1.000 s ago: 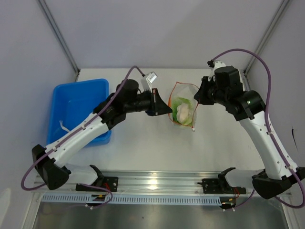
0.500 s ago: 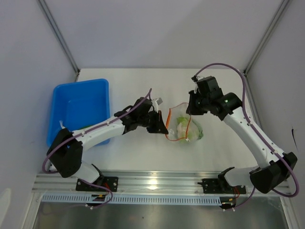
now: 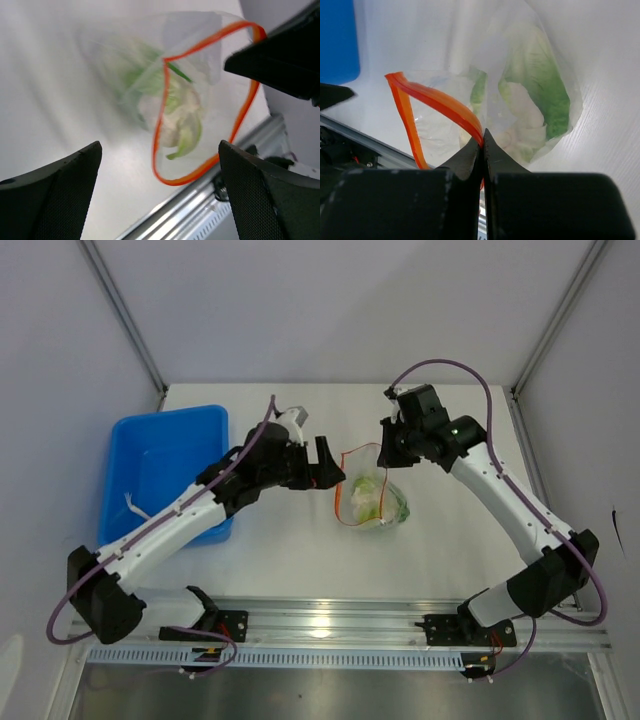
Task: Place the food in the zip-top bag and seal the zipper
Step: Pick up the fake vegetable from the bin.
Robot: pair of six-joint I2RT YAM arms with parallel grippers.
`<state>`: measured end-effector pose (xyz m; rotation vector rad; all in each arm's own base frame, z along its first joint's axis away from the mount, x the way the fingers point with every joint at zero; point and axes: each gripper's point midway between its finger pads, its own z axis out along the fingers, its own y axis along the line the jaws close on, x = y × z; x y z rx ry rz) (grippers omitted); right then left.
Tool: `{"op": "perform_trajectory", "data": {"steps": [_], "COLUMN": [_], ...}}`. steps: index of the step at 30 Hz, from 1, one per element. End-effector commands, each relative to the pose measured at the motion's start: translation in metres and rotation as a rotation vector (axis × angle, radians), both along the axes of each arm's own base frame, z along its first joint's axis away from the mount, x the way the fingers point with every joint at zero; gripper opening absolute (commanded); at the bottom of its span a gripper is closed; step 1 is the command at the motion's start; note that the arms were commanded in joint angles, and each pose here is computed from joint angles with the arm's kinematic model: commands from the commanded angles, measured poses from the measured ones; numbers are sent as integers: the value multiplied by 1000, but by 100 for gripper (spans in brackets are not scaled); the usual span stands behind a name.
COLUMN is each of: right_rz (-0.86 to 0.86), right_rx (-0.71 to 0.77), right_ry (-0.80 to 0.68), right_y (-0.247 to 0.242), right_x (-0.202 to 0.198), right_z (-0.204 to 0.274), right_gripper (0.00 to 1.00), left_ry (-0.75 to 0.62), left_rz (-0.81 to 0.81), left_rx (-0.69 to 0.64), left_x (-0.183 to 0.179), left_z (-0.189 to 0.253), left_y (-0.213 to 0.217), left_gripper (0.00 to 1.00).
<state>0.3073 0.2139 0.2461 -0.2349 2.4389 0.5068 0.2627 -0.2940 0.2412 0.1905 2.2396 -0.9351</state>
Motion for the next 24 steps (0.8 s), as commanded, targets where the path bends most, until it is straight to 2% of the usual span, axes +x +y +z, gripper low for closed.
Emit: {"op": "perform_trajectory", "data": {"steps": [1,3,6,9,11,13,16,19,24], "right_rz": [36,54,76,97,119,143,160,199,254], "right_rx": [29,35,41,66,85,89,95,128,161], "right_ry": [-57,-47,-26,0,27,56,83,106,184], "right_y": [10,15,22,32,42,52,60,75,93], "right_x": [15,17,21,23,21,17,11,2,-8], "right_z": [18,16,11,5,-2,-10,-16,-22,-47], "right_gripper": [0,0,0,0,0,0,0,0,0], "left_ry": [-127,-122,-72,4,42,66,111,211,317], "left_rz": [302,469,632,847,1018,1109,1157,1248,1352], "left_rx": [150,187,225,301,419,441,421,428,390], "left_x": [25,31,40,36,25,18,14,2,-10], "left_z": [15,19,17,2,-12,-21,-39,-68,-95], "left_y": [77,122,178,237,282,309,330,368,396], "left_gripper": [100,99,99,99,100,100,100,100,99]}}
